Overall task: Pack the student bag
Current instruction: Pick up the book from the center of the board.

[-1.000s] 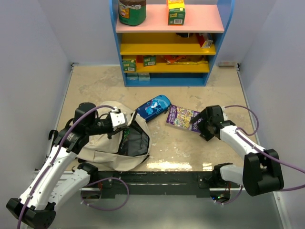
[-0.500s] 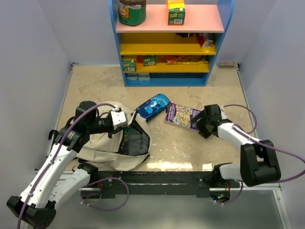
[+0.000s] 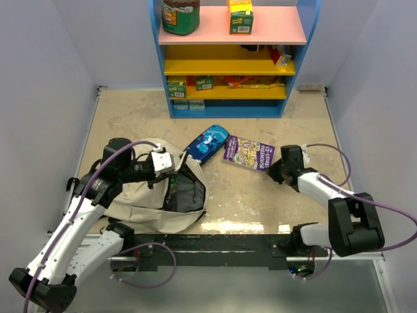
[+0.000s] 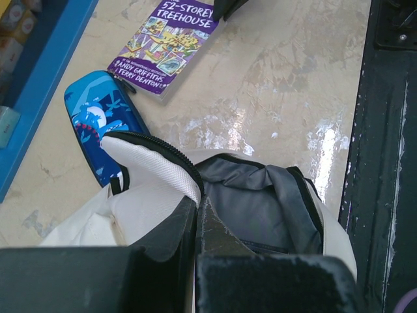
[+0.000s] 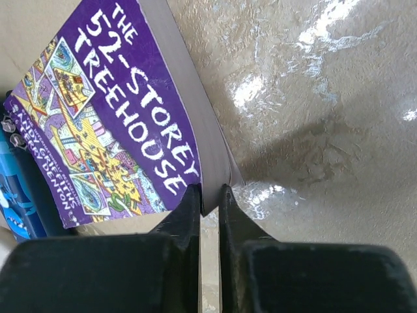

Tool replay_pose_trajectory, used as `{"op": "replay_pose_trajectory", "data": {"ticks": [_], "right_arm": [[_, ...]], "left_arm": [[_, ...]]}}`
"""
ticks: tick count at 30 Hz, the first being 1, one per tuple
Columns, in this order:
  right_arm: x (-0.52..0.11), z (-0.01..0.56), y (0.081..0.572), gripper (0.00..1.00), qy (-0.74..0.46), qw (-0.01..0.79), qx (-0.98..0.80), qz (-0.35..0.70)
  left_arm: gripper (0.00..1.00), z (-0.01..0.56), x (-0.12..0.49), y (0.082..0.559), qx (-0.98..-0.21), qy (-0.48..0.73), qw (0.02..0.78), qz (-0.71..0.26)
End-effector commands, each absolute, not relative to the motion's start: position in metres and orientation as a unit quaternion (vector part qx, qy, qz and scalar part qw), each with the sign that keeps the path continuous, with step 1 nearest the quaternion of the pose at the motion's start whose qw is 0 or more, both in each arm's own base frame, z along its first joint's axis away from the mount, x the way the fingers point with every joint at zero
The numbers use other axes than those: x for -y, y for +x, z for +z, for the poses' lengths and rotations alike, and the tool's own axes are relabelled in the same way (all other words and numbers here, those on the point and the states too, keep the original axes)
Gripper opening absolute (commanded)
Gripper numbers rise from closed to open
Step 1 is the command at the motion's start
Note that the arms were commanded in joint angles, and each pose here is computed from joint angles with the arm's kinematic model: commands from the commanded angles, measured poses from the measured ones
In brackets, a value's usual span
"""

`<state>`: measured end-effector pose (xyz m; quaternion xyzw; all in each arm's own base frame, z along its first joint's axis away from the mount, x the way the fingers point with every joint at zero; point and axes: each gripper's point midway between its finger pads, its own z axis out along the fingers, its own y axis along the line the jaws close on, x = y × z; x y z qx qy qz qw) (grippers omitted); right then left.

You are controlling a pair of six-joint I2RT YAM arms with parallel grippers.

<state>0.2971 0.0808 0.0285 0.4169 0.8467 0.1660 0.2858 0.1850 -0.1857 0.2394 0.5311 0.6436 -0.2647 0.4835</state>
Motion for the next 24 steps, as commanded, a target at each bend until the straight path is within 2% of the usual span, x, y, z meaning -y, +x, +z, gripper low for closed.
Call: {"op": "replay_pose_trajectory", "data": {"ticks": [1,5,6,9,18,24], "right_arm": [[-0.075,0.016,0.277,0.0,0.395,0.269,-0.867,0.137],[-0.08,0.068,0.285,0.0,0.379,0.325,-0.849,0.174],[-0.082,0.105,0.294,0.0,0.372,0.367,-0.829,0.198],[-0.093,0.169,0.3,0.0,0.347,0.409,-0.811,0.235],[-0.143,0.289,0.293,0.0,0.257,0.447,-0.792,0.325],[-0.185,0.342,0.274,0.0,0.201,0.425,-0.783,0.407]], "left_arm": [[0.0,0.281,0.198,0.181,-0.579,0.548,0.534,-0.282],[0.0,0.278,0.197,0.177,-0.582,0.547,0.531,-0.283],[0.0,0.274,0.196,0.176,-0.586,0.547,0.526,-0.283],[0.0,0.267,0.195,0.176,-0.592,0.546,0.52,-0.283],[0.0,0.257,0.191,0.178,-0.612,0.531,0.517,-0.278],[0.0,0.261,0.183,0.19,-0.636,0.477,0.55,-0.255]]}}
